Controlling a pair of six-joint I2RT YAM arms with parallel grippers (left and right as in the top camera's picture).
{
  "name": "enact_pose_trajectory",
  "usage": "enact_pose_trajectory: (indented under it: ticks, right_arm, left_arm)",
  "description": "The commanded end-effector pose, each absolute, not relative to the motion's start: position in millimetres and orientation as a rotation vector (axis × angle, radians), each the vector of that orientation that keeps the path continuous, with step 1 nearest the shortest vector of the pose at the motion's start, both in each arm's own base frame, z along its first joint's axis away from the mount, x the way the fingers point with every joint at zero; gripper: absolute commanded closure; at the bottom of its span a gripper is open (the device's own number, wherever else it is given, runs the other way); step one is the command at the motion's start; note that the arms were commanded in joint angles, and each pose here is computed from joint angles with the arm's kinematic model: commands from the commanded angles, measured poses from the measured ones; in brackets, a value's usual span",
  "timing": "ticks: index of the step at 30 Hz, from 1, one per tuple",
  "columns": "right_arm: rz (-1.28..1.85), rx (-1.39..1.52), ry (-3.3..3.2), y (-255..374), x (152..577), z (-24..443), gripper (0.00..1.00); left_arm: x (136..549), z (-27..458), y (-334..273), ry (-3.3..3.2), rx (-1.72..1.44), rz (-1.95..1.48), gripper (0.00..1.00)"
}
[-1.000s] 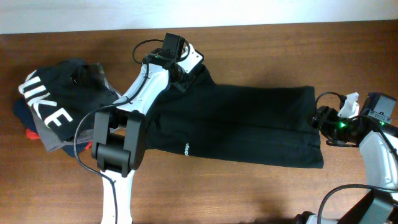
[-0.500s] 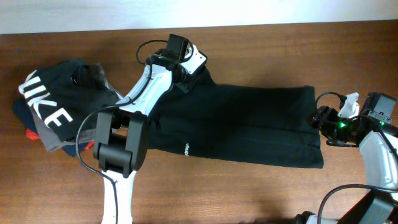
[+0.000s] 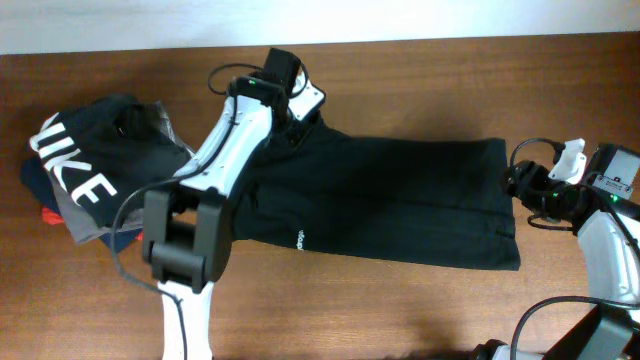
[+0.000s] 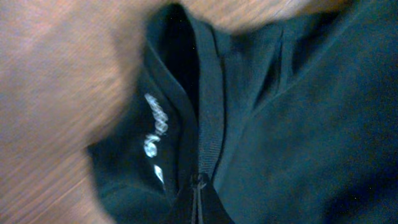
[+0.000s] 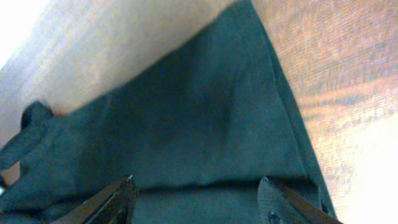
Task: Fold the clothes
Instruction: 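Grasp the folded shirt's upper right corner with the right gripper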
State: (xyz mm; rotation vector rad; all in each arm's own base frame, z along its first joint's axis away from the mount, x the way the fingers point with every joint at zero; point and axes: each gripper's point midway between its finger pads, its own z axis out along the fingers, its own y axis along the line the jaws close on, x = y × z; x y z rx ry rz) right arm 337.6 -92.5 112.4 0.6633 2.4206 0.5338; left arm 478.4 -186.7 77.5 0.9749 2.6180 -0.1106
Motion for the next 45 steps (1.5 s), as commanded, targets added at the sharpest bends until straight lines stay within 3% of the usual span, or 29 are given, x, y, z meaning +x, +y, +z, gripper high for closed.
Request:
enact_pose_trajectory:
  ticks: [1, 4, 12, 17, 20, 23, 26, 30, 38, 41, 45]
  right_arm:
    - [0.516, 0.645, 2.387, -96.9, 349.4, 118.3, 0.33]
    - [0.472, 0.736, 2.364, -111.9, 360.4, 105.7, 0.39]
    - [0.454, 0.787, 2.341, -140.4, 403.8, 73.9, 0.41]
    - [0.48, 0.766, 2.41, -153.6, 433.8, 52.3, 0.39]
    - [0.58, 0.632, 2.41, -145.1, 457.1, 48.7, 0.3]
    - [0.594, 0.618, 2.423, -141.7, 468.2, 40.3, 0.26]
    - [0.6, 0.603, 2.447, -133.0, 472.6, 27.2, 0.26]
    - [0.58, 0.591, 2.492, -121.5, 475.0, 7.1, 0.27]
    - [0.547, 0.575, 2.532, -110.5, 475.9, -3.9, 0.6]
    - [0.548, 0.587, 2.537, -112.3, 473.1, -2.6, 0.85]
    - [0.541, 0.6, 2.524, -118.9, 470.6, 10.8, 0.96]
  left_arm:
    - [485.5, 151.3, -179.2, 2.506, 0.859, -0.049, 1.0]
    - [487.2, 170.6, -171.9, 2.481, 0.801, -0.001, 1.0]
    - [483.3, 189.2, -170.5, 2.45, 0.791, -0.003, 1.0]
    - [481.6, 188.0, -169.9, 2.458, 0.794, -0.002, 1.0]
    - [482.5, 188.2, -170.2, 2.455, 0.793, -0.003, 1.0]
    - [485.7, 189.6, -171.4, 2.441, 0.788, -0.003, 0.81]
    - [489.1, 189.6, -172.6, 2.43, 0.784, -0.004, 0.69]
    - [491.3, 184.9, -175.5, 2.431, 0.789, -0.018, 0.67]
    - [491.6, 171.6, -178.3, 2.456, 0.802, -0.037, 0.67]
    - [491.7, 171.6, -178.3, 2.456, 0.803, -0.036, 0.67]
    - [493.9, 166.0, -179.8, 2.459, 0.806, -0.041, 0.67]
